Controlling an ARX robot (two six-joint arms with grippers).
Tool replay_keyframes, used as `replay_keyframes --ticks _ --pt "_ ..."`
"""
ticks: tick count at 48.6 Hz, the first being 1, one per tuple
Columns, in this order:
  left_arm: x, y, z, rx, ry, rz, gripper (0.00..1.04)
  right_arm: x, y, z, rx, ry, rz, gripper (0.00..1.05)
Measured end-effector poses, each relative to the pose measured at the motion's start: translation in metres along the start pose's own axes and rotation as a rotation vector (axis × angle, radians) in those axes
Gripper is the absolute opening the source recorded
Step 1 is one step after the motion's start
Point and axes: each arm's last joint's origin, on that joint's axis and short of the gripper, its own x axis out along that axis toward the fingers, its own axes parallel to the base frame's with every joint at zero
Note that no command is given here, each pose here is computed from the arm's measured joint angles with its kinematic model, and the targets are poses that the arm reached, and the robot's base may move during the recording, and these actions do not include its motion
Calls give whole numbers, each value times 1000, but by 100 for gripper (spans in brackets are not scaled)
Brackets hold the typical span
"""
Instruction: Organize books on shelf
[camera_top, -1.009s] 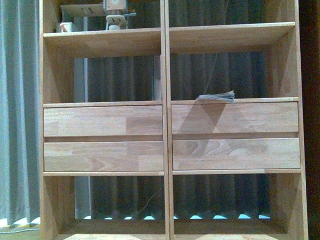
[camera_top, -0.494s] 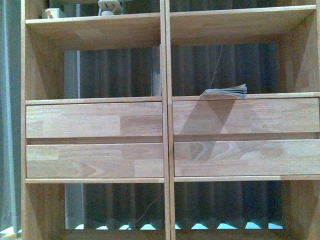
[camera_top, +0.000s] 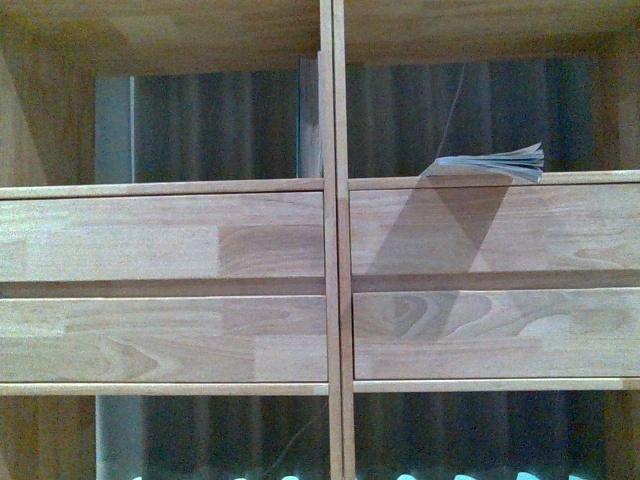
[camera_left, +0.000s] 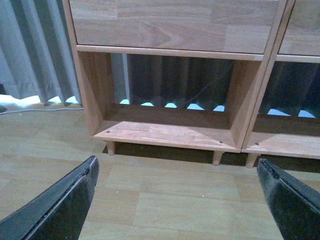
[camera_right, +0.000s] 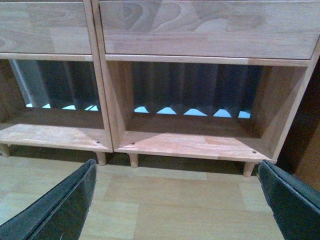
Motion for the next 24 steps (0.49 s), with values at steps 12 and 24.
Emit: replay_keyframes --ticks 12,24 --pt "0 0 0 0 0 0 97 0 0 0 0 0 0 98" --pt "0 0 0 0 0 0 97 0 0 0 0 0 1 98"
